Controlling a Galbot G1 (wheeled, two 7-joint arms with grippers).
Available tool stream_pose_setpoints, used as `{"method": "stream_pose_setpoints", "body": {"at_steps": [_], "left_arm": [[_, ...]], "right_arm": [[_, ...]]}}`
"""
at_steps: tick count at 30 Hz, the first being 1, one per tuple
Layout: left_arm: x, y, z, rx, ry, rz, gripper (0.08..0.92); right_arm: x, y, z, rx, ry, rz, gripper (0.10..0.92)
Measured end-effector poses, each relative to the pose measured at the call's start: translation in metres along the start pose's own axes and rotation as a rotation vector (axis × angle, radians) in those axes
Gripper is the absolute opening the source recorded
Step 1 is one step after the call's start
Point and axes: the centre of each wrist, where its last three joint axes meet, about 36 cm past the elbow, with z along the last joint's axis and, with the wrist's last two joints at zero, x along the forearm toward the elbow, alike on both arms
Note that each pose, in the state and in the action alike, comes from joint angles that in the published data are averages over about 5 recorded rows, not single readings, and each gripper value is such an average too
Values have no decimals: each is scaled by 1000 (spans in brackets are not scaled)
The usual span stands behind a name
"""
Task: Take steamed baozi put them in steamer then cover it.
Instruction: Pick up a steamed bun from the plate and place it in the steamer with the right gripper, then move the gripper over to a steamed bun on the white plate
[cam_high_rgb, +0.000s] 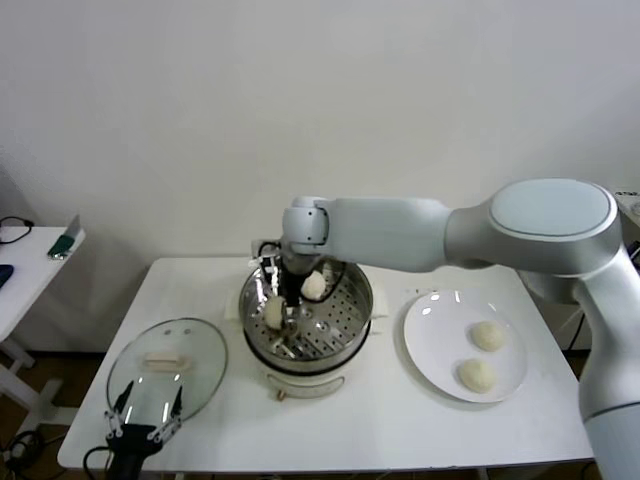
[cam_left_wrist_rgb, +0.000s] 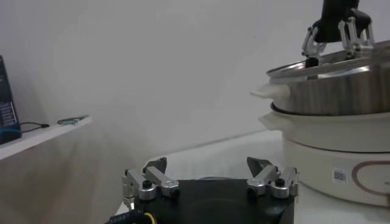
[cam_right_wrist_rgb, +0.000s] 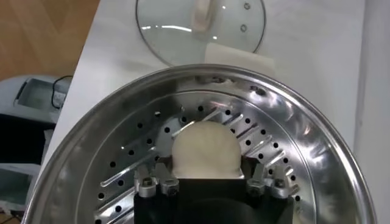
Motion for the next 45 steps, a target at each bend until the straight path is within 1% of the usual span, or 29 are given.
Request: {"method": "stream_pose_setpoints", "body": {"at_steps": [2, 7, 13, 20, 26, 32, 38, 45], "left_arm": [[-1, 0, 0, -1, 0, 0, 823], [-2, -1, -1, -2, 0, -1, 823], [-2, 0, -1, -3, 0, -2, 823], [-6, -3, -4, -2, -5, -2, 823], [-9, -6, -10, 3, -13, -10, 823], [-10, -7, -11, -8, -8, -16, 823], [-10, -5, -11, -25, 1, -24, 823], [-12, -5, -10, -34, 13, -34, 823]], "right_arm": [[2, 0, 0, 2, -1, -1, 817], [17, -1, 6, 7, -9, 4, 822], [60, -4, 31, 14, -12, 23, 823], [119, 7, 89, 19, 3, 48, 823], [139, 35, 158, 2, 33, 46, 823], [130, 69, 235, -41, 61, 45, 823], [94, 106, 304, -102, 80, 24, 823], [54, 140, 355, -148, 125, -14, 823]]}}
